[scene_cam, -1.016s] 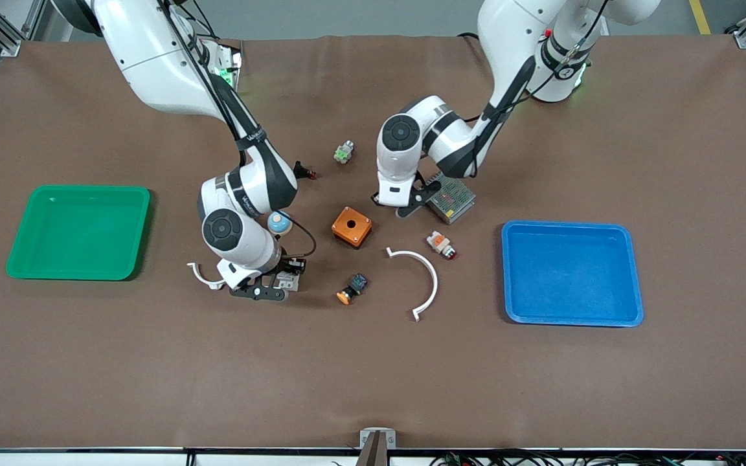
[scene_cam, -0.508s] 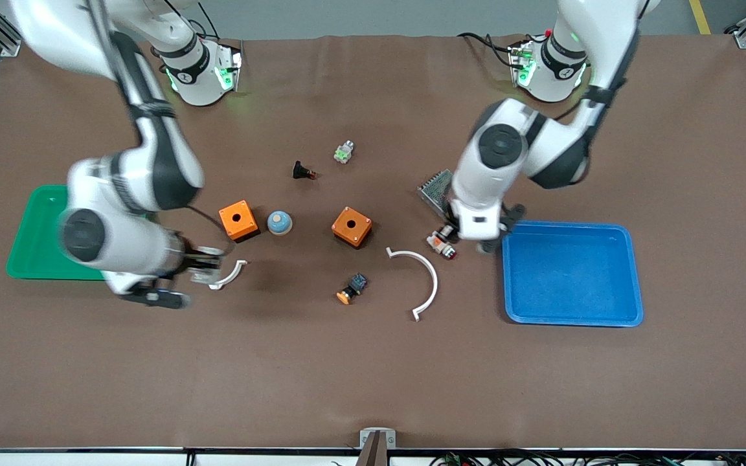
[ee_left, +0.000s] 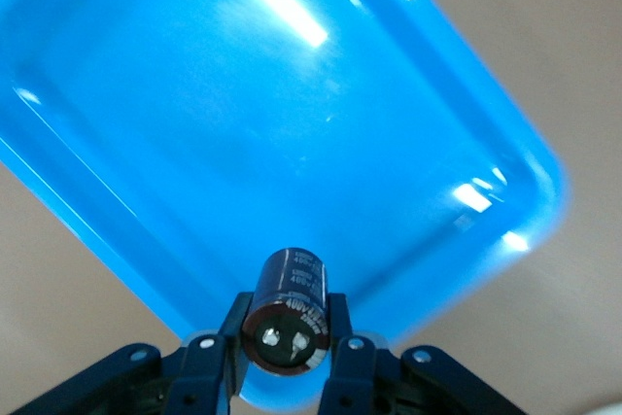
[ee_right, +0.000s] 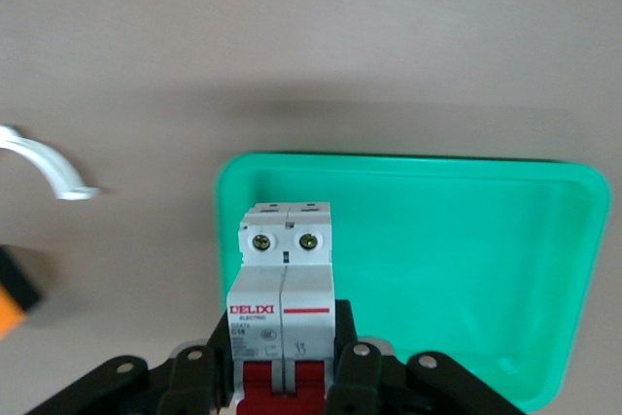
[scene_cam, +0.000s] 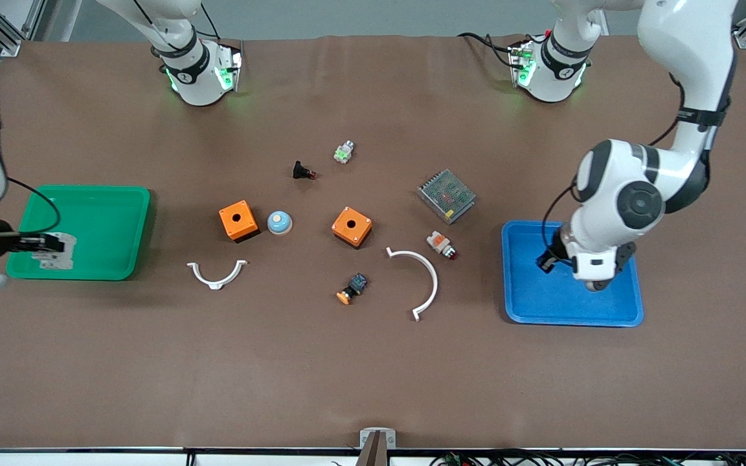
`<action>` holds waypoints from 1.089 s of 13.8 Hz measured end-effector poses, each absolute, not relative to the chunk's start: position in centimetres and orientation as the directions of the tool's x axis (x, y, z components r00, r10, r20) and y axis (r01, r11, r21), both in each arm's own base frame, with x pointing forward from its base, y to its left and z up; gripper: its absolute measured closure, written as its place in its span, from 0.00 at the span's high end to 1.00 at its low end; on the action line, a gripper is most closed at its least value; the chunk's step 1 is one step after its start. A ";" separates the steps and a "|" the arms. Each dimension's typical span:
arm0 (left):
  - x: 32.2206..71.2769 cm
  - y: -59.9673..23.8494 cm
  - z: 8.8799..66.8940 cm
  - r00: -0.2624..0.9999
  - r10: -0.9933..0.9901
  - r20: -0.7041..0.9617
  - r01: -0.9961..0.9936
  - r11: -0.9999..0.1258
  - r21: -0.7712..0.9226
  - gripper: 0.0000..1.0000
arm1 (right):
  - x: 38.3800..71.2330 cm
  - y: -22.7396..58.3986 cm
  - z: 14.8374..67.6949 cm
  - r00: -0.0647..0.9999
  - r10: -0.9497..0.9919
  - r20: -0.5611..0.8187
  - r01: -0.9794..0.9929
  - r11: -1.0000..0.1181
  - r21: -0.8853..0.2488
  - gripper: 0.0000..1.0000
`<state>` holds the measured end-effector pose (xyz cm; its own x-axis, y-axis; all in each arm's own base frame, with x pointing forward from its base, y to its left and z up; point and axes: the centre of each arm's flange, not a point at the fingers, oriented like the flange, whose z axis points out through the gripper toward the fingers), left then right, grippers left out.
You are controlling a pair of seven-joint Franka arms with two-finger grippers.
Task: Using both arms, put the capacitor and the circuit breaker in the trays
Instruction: 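Carry the breaker to the green tray while the left gripper carries the capacitor, then lower the breaker into the green tray while the left gripper lowers the capacitor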
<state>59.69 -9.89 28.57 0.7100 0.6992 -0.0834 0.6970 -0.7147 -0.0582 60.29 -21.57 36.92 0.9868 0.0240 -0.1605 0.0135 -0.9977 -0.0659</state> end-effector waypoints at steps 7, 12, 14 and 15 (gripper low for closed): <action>58.4 6.4 21.9 0.790 0.592 -0.158 0.595 -0.803 -0.037 0.34 | 54.9 -27.6 26.6 0.994 0.029 -0.104 0.025 -0.999 -0.045 0.40; 58.8 5.1 19.5 0.805 0.572 -0.154 0.577 -0.816 -0.015 0.34 | 52.0 -29.3 22.1 0.994 -0.015 -0.105 -0.020 -0.999 -0.040 0.40; 58.9 4.9 19.3 0.808 0.569 -0.150 0.574 -0.819 -0.011 0.35 | 51.2 -29.1 21.1 0.993 -0.032 -0.113 -0.037 -0.998 -0.042 0.40; 58.9 4.6 19.1 0.811 0.566 -0.149 0.572 -0.820 -0.008 0.42 | 51.0 -29.0 21.1 0.993 -0.042 -0.110 -0.046 -0.998 -0.039 0.40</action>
